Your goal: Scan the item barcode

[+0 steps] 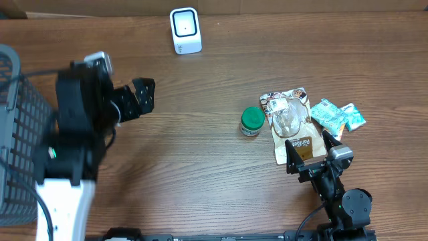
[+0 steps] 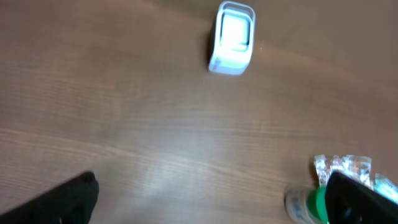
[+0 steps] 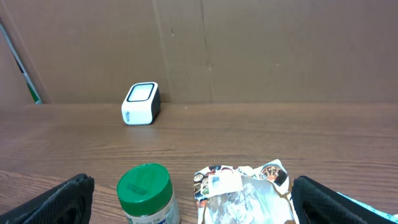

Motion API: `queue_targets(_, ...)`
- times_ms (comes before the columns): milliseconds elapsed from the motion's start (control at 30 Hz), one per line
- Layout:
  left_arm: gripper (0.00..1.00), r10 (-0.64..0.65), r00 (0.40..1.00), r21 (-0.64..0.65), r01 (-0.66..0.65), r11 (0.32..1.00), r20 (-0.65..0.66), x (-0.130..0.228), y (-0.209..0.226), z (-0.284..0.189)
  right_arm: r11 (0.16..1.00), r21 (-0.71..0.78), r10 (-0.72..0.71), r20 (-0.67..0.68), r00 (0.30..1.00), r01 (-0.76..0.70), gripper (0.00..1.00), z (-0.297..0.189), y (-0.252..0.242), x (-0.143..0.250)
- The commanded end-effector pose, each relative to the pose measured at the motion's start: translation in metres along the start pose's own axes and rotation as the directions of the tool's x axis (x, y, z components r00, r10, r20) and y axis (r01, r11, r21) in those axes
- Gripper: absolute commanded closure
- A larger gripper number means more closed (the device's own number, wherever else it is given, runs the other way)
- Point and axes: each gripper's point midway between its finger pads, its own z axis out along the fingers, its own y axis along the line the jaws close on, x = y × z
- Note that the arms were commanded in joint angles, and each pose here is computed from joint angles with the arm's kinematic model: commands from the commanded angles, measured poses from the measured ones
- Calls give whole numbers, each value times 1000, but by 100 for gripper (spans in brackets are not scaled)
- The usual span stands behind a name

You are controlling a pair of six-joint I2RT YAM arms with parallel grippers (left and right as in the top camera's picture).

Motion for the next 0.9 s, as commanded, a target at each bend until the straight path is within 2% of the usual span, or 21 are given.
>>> queue_targets(0,0,38,992,28,-42,999,118,15,6,-6,1000,-3,7,3,1000,-7,0,0,0,2)
queue_targets(133,1,171,929,125,-222,967,327,19,-7,-17,1000,-3,7,3,1000,-7,0,0,0,2)
queue_targets(333,0,270,810,97,-370,924,521,46,0,-20,1000,-3,7,3,1000,-7,0,0,0,2)
queue_targets(433,0,287,761,83,-407,909,582,59,3,-20,1000,-3,7,3,1000,-7,0,0,0,2)
queue_targets(533,1,369,667,57,-525,849,647,77,-2,-21,1000,-3,7,3,1000,-7,0,0,0,2)
queue_targets(700,1,484,553,-22,-643,766,678,105,-1,-15,1000,-3,7,3,1000,-7,0,0,0,2)
queue_targets(767,1,503,522,-46,-661,749,689,113,2,-13,1000,-3,7,3,1000,-7,0,0,0,2)
queue_targets(867,0,503,515,-55,-659,750,694,120,6,-11,1000,-3,7,3,1000,-7,0,0,0,2)
